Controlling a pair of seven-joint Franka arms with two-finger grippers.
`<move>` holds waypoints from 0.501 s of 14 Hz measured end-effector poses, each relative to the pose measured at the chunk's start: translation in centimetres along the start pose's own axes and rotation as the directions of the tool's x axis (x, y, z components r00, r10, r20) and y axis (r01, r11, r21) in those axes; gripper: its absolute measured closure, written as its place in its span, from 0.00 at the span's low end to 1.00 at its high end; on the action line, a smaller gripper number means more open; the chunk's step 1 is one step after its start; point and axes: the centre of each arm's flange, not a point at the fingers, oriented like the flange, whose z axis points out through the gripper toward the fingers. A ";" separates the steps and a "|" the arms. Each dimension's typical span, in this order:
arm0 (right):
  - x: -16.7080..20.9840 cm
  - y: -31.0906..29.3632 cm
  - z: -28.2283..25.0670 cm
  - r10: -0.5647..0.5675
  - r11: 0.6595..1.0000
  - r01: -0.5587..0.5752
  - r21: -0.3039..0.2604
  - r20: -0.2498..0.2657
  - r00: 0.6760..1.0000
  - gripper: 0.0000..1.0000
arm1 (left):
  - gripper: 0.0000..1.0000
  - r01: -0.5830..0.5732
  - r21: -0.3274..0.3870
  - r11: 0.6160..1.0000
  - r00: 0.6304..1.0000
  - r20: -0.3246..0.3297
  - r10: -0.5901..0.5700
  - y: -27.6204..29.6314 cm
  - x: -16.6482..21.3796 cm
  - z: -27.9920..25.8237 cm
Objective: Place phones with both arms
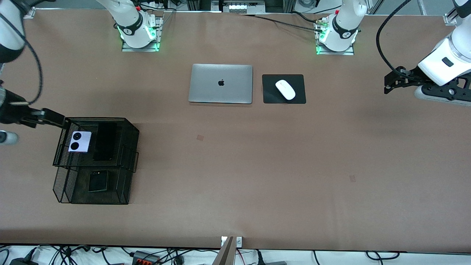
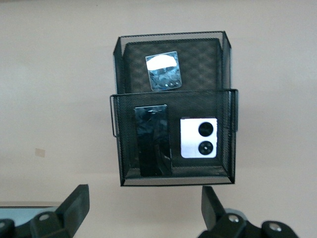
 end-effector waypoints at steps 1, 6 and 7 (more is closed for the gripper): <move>-0.3 0.2 -0.1 0.003 1.000 -0.003 0.001 0.002 1.000 0.00 | 0.00 0.000 0.000 1.000 1.000 -0.001 0.000 0.0 0.1 0.0; -2.6 0.1 0.6 -0.003 1.000 0.003 -0.004 0.041 0.999 0.00 | 0.00 -0.002 0.000 1.000 1.000 -0.002 0.002 0.1 0.3 0.0; -3.7 0.3 0.7 -0.003 1.000 0.004 -0.016 0.047 0.999 0.00 | 0.00 -0.004 0.000 1.000 1.000 -0.002 0.004 0.2 0.3 -0.1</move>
